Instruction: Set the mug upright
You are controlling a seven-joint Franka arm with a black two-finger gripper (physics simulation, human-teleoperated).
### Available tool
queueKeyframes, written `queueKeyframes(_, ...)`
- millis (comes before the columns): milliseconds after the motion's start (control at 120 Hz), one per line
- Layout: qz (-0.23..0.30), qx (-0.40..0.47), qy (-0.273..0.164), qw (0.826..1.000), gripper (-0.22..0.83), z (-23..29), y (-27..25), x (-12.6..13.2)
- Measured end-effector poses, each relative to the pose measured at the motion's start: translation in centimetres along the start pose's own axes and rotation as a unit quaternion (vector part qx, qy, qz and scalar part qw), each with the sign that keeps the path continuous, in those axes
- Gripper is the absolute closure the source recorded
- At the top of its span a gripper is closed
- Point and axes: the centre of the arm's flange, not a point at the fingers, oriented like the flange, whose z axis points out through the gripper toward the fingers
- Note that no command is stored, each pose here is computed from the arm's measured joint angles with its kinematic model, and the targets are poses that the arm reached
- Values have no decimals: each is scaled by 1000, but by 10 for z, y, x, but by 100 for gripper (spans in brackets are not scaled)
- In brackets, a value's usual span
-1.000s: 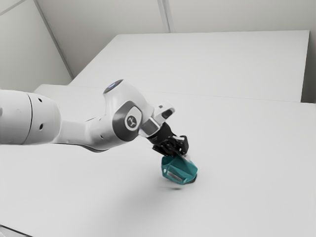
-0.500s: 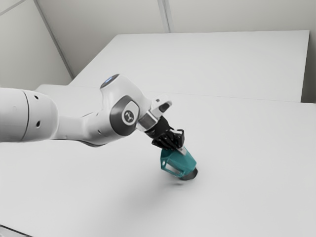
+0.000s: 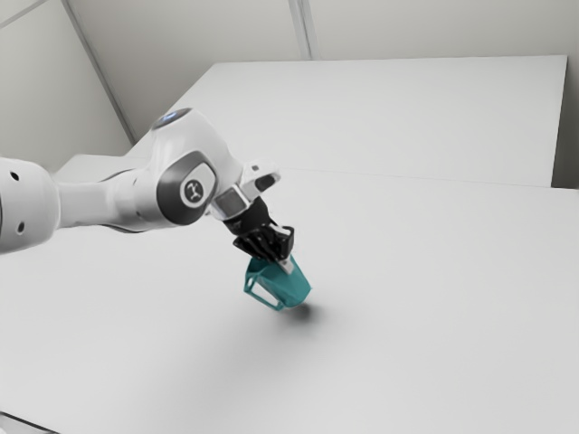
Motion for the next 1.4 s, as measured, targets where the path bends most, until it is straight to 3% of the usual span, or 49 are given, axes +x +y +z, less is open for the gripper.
queueKeyframes(508,-36,129,-45,990,78,-26,-108,-2)
queueKeyframes(1167,-79,170,-61,980,78,-26,-167,-2)
queueKeyframes(1400,-87,170,-53,980,78,-18,-175,16)
